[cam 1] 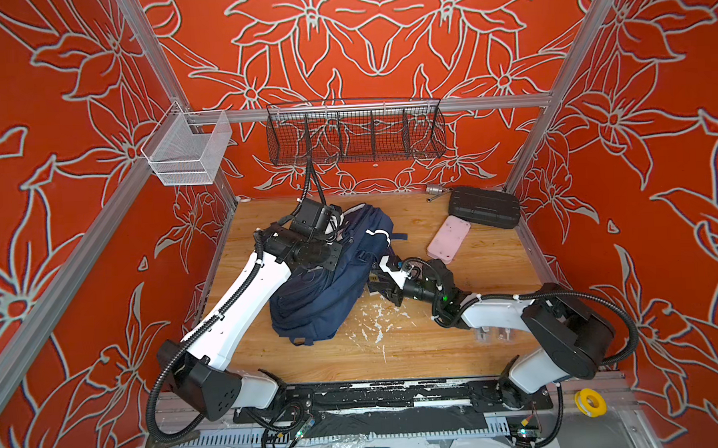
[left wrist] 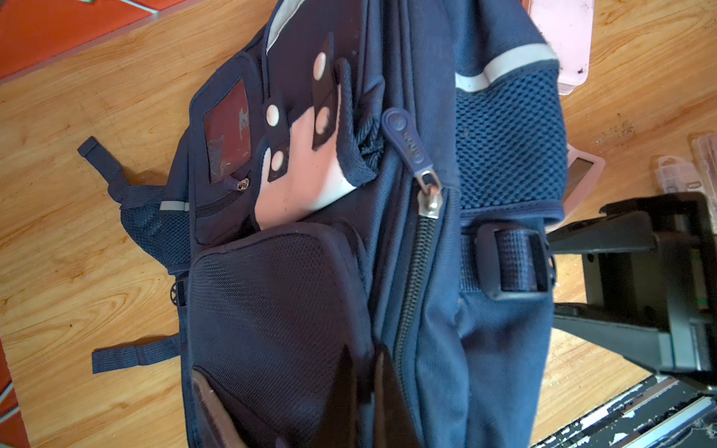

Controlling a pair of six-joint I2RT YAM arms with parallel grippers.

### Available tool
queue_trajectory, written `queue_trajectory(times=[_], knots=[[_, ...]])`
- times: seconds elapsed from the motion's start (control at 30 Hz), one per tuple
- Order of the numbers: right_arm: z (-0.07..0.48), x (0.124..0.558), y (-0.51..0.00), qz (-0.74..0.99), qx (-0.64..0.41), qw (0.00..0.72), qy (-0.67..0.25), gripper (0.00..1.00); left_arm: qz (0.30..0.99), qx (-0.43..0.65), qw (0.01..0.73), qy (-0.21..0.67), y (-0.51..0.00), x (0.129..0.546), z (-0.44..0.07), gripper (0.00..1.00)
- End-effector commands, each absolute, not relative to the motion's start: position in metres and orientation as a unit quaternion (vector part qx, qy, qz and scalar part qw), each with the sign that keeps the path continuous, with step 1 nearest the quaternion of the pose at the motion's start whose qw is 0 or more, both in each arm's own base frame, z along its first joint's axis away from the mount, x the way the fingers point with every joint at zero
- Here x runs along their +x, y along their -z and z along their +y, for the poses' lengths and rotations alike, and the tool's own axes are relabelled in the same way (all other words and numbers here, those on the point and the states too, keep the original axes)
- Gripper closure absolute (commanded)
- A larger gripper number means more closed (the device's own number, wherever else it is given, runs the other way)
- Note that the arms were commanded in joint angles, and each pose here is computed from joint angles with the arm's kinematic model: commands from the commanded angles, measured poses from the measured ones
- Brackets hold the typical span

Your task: Pack the student bag

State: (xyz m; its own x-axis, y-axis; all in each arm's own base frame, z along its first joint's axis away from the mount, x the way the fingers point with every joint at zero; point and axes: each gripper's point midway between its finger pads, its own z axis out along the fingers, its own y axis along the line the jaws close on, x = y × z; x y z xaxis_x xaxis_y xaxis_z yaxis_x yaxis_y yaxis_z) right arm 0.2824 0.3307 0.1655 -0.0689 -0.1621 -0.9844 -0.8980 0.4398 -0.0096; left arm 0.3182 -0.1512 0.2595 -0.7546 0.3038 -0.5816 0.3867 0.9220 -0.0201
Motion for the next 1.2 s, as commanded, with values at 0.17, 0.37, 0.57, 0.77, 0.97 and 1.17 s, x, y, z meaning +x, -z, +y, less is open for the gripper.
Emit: queue_trajectory(times=[0.17,0.37,0.57,0.77,0.97,1.17], knots=[[0.328,0.289,-0.153,0.667,-0.413,0.531,-0.32,0.6,0.903,0.196,0.372,0.089,-0.305,0.329,-0.161,1.0],[0.33,0.287,-0.164,0.652,-0.411,0.545,-0.33,0.58,0.904,0.196,0.369,0.089,-0.302,0.328,-0.162,1.0],[0.325,0.296,-0.175,0.653,-0.394,0.565,-0.314,0.57,0.905,0.196,0.367,0.091,-0.301,0.328,-0.162,1.0],[0.316,0.308,-0.18,0.668,-0.36,0.584,-0.289,0.55,0.904,0.196,0.368,0.092,-0.301,0.328,-0.163,1.0],[0.327,0.294,-0.19,0.634,-0.39,0.583,-0.326,0.55,0.905,0.197,0.366,0.091,-0.3,0.328,-0.163,1.0],[0.335,0.285,-0.199,0.614,-0.398,0.578,-0.362,0.61,0.905,0.197,0.367,0.092,-0.299,0.329,-0.165,1.0]])
